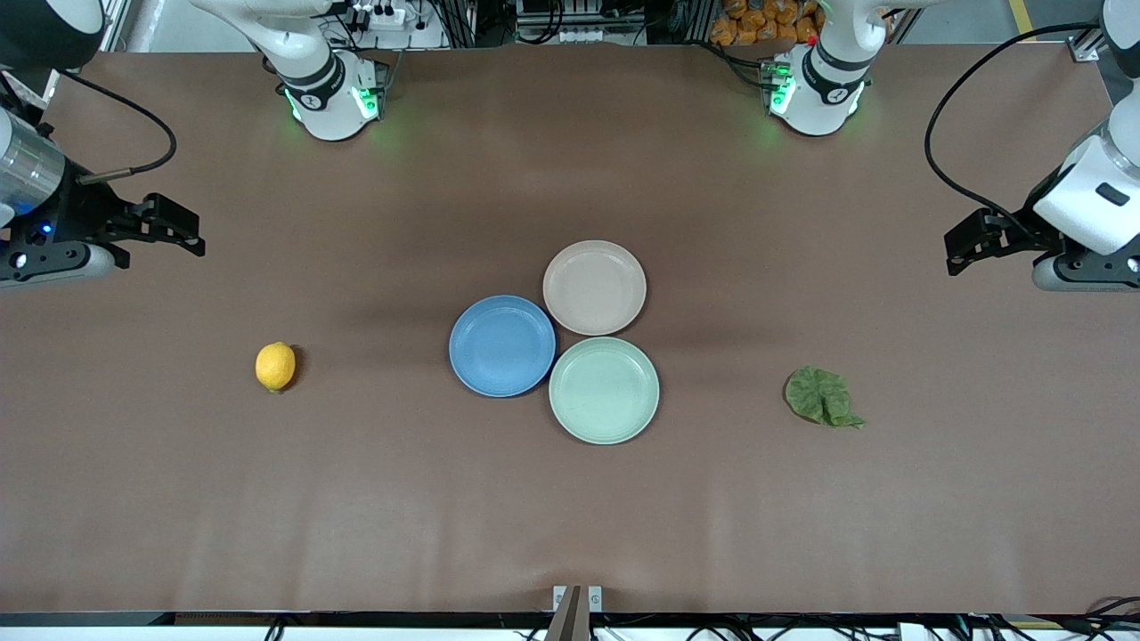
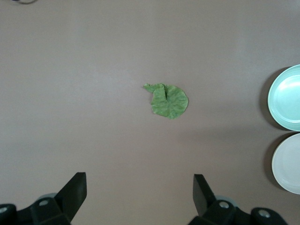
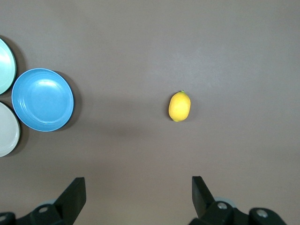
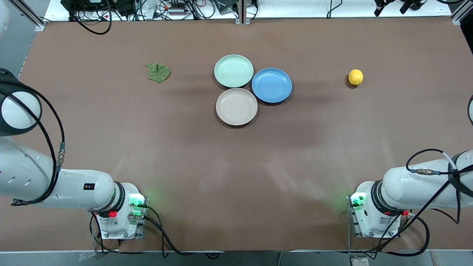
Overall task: Place lemon and lettuce in plates
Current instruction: 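Reach the left gripper to the lettuce while the right gripper reaches the lemon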
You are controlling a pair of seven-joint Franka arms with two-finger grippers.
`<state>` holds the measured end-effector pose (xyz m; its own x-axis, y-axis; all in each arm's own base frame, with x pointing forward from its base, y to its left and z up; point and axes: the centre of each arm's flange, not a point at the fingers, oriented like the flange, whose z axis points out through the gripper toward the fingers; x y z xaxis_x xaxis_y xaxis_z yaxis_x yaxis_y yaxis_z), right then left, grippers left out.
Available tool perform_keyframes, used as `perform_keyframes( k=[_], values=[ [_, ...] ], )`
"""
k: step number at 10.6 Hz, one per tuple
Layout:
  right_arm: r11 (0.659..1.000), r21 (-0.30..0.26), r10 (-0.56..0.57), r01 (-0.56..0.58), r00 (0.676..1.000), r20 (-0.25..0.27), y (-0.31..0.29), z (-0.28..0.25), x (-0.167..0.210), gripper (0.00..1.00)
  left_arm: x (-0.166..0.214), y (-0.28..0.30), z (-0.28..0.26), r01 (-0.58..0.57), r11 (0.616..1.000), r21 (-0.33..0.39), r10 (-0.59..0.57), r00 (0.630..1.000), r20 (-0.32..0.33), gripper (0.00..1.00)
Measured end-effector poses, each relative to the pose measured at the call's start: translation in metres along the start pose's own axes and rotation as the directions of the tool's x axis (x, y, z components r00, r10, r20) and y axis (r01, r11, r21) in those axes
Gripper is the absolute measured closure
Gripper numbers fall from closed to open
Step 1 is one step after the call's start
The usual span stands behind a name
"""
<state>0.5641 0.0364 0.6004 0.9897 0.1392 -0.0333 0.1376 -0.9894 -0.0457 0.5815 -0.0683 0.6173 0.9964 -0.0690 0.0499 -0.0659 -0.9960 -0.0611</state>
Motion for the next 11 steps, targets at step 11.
perform_keyframes(
  k=[11],
  values=[
    [1.000,-0.002,0.002,-0.002,0.999,-0.039,0.002,0.013,0.010,0.00,0.050,0.006,0.265,-0.004,0.999,-0.038,0.006,0.999,0.044,0.00]
  ],
)
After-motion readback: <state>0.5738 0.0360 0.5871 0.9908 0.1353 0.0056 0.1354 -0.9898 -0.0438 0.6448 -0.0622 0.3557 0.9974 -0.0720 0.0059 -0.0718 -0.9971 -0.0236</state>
